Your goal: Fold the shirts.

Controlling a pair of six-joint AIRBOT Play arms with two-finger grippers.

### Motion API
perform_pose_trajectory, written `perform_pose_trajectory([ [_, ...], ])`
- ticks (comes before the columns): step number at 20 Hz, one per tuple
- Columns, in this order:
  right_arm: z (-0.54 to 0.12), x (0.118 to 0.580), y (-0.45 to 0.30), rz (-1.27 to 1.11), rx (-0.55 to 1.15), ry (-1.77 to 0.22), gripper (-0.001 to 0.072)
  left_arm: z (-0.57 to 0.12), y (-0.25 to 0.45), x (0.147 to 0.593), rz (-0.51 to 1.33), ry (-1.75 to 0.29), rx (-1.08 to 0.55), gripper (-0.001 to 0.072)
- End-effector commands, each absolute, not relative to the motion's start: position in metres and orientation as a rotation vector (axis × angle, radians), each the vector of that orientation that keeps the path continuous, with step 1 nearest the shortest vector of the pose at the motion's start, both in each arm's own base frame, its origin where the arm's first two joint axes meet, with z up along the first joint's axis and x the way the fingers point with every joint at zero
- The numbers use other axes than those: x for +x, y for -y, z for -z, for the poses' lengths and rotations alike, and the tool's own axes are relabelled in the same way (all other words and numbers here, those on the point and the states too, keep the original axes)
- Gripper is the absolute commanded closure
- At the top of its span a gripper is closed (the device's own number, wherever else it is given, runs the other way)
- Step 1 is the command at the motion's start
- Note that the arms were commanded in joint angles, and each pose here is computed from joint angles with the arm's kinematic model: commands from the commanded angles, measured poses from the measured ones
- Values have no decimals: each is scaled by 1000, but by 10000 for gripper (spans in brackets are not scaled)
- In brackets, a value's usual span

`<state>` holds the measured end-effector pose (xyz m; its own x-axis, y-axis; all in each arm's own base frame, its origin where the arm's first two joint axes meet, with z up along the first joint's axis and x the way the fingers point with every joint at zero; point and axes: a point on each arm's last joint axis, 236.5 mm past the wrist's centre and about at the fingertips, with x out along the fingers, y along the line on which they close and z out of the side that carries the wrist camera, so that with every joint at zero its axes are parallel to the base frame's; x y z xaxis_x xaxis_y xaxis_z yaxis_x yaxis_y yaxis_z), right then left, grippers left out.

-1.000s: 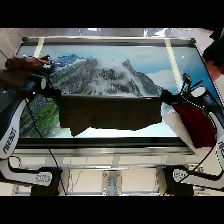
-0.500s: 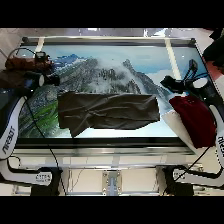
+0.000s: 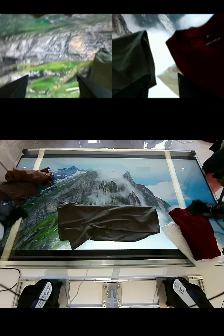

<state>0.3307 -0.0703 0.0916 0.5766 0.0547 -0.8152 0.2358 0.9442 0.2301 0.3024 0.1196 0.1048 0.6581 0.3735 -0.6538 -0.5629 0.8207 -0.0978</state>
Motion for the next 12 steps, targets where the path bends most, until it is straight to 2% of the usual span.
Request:
perform_pose_trajectory([
  [1,-48,286,42,113,510,-917,328,-68,-91,260,-543,-606,-633,26],
  [3,-21,277,19,78,629,-935,335,-51,-57,276,-404,-696,-687,27],
  [6,0,258,-9,-48,647,-1090,339,-2,-1,300,-209,-915,-835,30],
  [7,-2,255,-21,-120,637,-1113,364,13,16,310,-151,-975,-935,66],
  [8,-6,254,-30,-178,640,-1117,413,21,26,320,-105,-993,-1035,104],
  [10,-19,260,-36,-226,631,-1083,412,22,27,348,-33,-929,-1237,103],
  [12,-31,270,-29,-215,605,-1042,405,20,9,364,-15,-850,-1351,103],
])
